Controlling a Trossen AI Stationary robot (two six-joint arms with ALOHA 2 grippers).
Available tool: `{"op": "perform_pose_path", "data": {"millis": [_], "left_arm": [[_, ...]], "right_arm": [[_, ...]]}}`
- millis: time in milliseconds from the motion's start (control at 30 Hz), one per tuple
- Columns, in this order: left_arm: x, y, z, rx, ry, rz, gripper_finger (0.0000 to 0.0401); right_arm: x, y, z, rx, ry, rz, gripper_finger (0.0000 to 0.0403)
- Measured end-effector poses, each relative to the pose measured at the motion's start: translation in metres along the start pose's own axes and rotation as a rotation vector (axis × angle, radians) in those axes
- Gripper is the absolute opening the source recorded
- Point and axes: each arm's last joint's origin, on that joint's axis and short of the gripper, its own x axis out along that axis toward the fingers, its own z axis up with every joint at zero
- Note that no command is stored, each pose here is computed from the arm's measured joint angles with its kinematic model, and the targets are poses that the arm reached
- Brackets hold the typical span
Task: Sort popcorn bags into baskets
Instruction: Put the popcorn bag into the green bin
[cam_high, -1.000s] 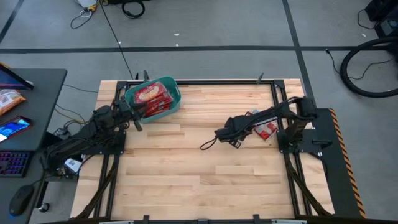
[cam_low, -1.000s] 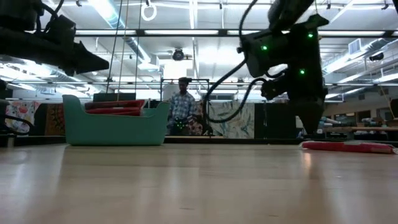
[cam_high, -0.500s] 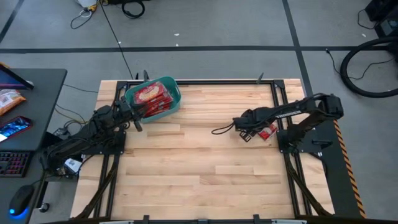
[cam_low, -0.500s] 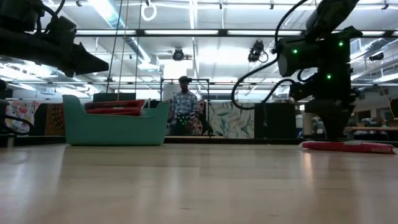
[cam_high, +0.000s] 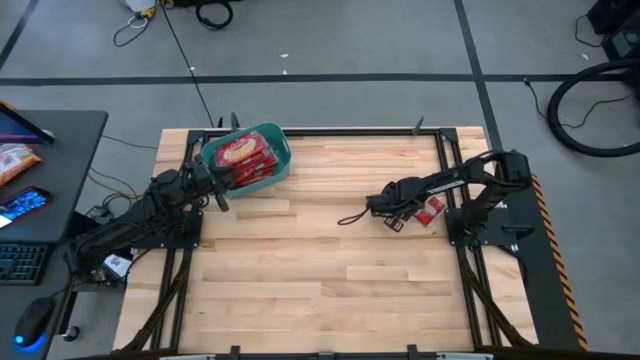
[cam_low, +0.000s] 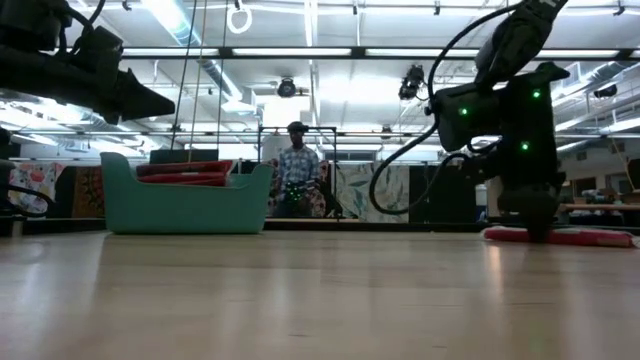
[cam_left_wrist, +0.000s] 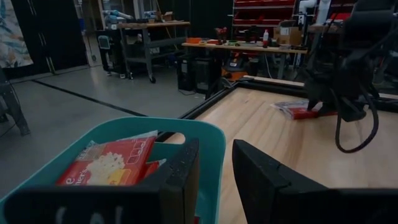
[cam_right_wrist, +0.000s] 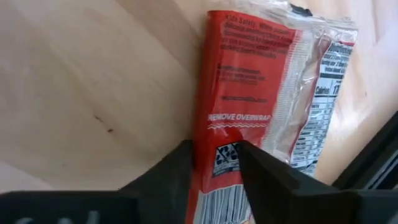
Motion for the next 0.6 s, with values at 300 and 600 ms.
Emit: {"op": "perform_pose_path", "data": {"millis": [300, 600], "left_arm": [[0.0, -0.002, -0.004, -0.043, 0.046, -0.076, 0.0101], [0.0, -0.007, -0.001, -0.001, 0.013, -0.248, 0.0101]], "right_arm": [[-0.003, -0.001, 0.001, -0.003, -0.004, 0.015, 0.0011], [-0.058, 0.016, 0.027, -0.045, -0.234, 0.119, 0.0006]]}}
